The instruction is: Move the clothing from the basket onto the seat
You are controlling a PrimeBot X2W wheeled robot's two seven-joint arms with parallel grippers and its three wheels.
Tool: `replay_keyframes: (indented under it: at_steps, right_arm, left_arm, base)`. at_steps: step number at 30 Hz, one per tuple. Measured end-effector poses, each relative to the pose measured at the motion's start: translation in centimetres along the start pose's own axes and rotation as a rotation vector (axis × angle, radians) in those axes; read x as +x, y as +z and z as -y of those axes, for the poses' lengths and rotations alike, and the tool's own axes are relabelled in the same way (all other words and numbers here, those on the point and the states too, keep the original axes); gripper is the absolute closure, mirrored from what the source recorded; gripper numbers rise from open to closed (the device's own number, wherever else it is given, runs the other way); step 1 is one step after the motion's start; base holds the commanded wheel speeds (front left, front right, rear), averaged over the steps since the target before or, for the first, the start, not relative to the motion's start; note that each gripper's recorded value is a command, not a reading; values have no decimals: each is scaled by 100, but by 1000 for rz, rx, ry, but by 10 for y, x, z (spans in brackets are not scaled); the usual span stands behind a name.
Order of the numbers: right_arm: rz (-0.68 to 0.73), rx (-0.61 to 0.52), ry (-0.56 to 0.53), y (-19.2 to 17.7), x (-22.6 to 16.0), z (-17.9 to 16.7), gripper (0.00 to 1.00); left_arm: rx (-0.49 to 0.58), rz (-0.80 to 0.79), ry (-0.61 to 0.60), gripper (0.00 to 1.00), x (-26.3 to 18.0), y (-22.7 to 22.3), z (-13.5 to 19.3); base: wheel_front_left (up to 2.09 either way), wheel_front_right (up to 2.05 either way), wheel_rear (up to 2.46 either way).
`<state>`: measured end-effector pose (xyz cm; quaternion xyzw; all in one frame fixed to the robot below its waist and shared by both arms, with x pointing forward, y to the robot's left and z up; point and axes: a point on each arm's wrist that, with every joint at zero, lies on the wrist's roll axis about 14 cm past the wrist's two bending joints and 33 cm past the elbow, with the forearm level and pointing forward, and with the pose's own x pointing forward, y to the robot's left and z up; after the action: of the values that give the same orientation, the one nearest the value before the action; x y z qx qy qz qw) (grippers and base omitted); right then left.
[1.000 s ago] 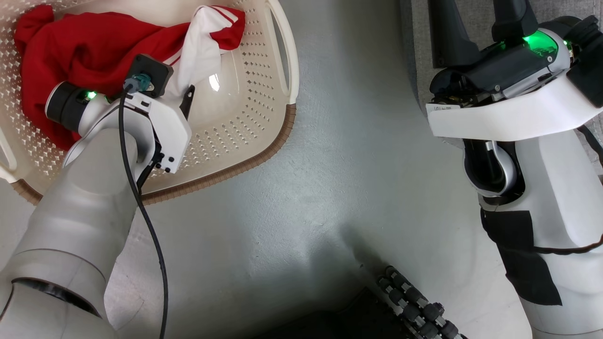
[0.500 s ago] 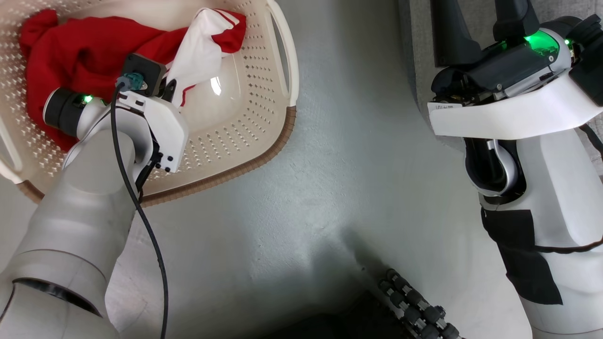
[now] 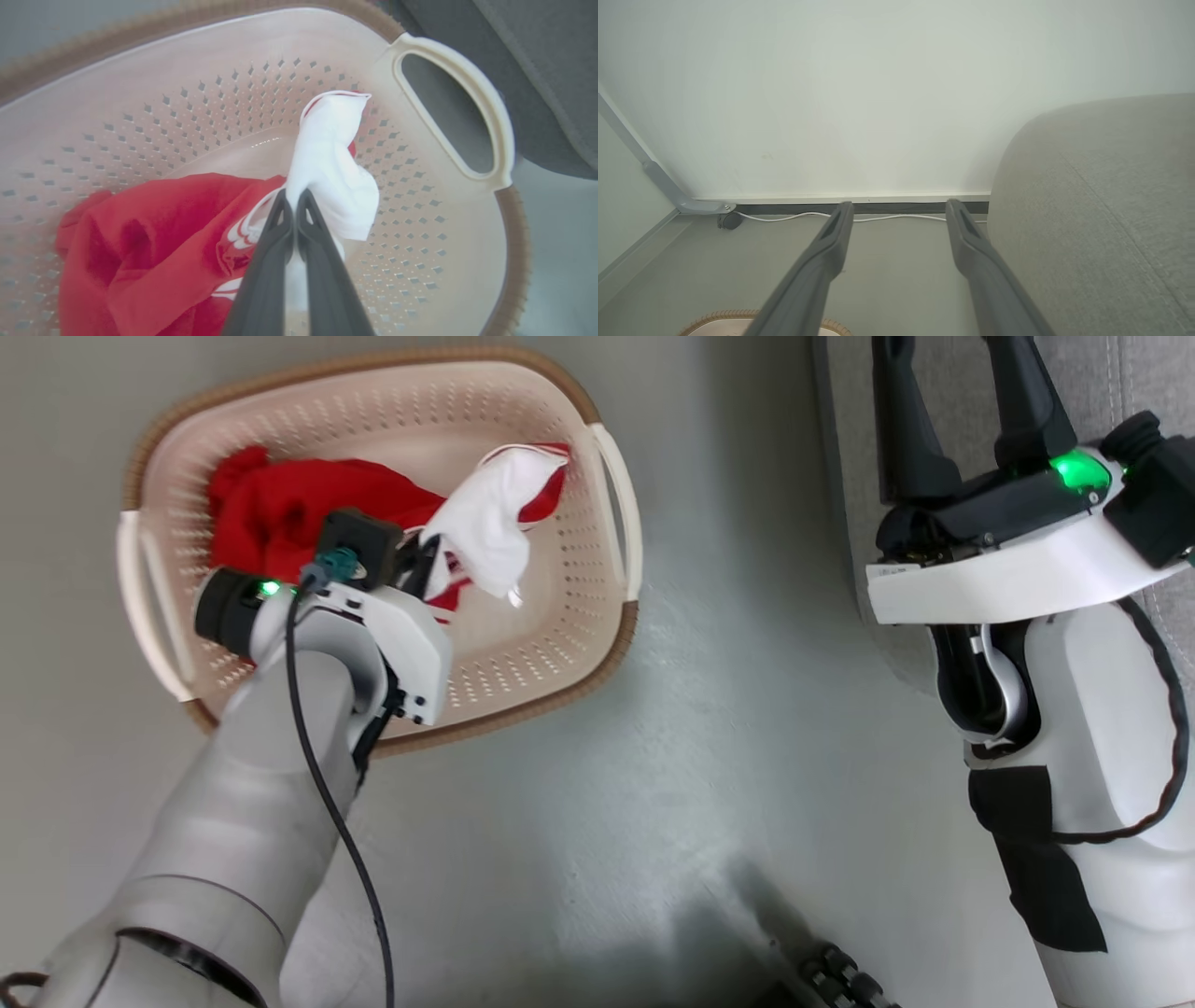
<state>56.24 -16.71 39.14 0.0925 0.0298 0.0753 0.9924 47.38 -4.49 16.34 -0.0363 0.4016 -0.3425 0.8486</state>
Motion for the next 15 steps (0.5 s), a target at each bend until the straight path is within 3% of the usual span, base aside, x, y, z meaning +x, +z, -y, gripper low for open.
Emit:
replay_keyframes:
  at_steps: [15]
  right_arm:
    - [41,-5,25,44,-28,-21,0]
  left_arm:
    - [-52,271,51,100,-84,85,19]
  base:
    - [0,0,0]
